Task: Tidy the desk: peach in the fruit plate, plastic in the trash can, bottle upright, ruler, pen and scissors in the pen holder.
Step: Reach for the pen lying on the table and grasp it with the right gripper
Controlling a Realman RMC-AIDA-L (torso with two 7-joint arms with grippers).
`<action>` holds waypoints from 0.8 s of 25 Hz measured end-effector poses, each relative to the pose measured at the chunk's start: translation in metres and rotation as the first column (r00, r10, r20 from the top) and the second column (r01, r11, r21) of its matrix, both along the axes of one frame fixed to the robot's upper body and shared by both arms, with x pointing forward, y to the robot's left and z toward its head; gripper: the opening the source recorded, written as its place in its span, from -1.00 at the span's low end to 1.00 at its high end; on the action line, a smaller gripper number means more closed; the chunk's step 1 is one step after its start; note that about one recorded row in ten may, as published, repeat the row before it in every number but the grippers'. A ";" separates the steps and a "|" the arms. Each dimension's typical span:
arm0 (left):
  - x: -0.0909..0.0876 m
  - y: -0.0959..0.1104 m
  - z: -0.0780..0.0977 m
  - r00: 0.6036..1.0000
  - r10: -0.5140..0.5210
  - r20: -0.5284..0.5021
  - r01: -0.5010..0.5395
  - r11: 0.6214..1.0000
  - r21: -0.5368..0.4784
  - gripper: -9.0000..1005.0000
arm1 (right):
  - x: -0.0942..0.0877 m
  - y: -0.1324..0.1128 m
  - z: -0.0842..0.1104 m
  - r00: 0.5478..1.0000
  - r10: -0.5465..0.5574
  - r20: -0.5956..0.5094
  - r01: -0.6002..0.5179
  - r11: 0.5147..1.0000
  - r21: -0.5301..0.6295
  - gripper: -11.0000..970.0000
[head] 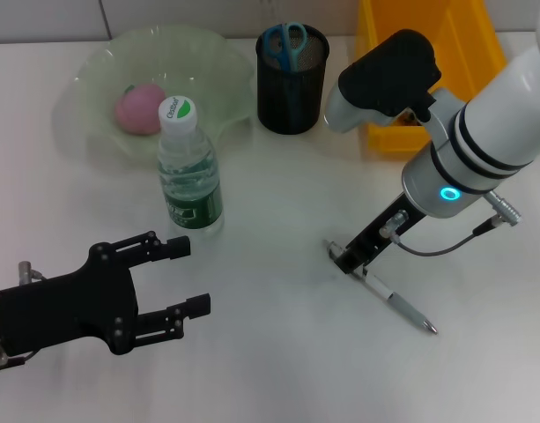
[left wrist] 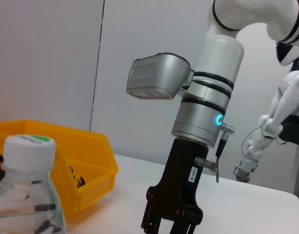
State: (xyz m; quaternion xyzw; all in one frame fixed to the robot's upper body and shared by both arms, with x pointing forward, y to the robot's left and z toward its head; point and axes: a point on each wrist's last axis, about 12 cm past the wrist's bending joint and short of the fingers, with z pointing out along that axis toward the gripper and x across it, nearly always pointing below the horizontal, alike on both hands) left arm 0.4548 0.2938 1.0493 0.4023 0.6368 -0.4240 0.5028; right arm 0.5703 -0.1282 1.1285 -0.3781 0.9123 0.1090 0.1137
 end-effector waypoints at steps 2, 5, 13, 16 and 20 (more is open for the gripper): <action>0.000 0.000 0.000 1.000 0.000 -0.001 0.000 1.000 -0.001 0.48 | -0.001 0.001 -0.002 1.000 0.005 0.000 -0.005 1.000 -0.002 -0.02; -0.001 -0.001 -0.001 1.000 0.000 -0.004 0.000 1.000 -0.002 0.48 | -0.002 0.004 -0.003 1.000 0.019 -0.001 -0.019 1.000 -0.010 -0.01; -0.003 0.000 -0.002 1.000 0.004 -0.009 -0.004 1.000 -0.004 0.48 | -0.004 0.007 -0.008 0.999 0.036 -0.007 -0.036 0.999 -0.031 -0.07; -0.003 0.000 -0.002 1.000 0.005 -0.010 -0.005 1.000 -0.005 0.48 | -0.004 0.008 -0.008 0.999 0.034 -0.007 -0.034 0.999 -0.032 -0.14; -0.004 0.000 -0.003 1.000 0.006 -0.012 -0.006 1.000 -0.006 0.48 | -0.005 0.011 -0.008 0.999 0.042 -0.006 -0.042 0.998 -0.040 -0.25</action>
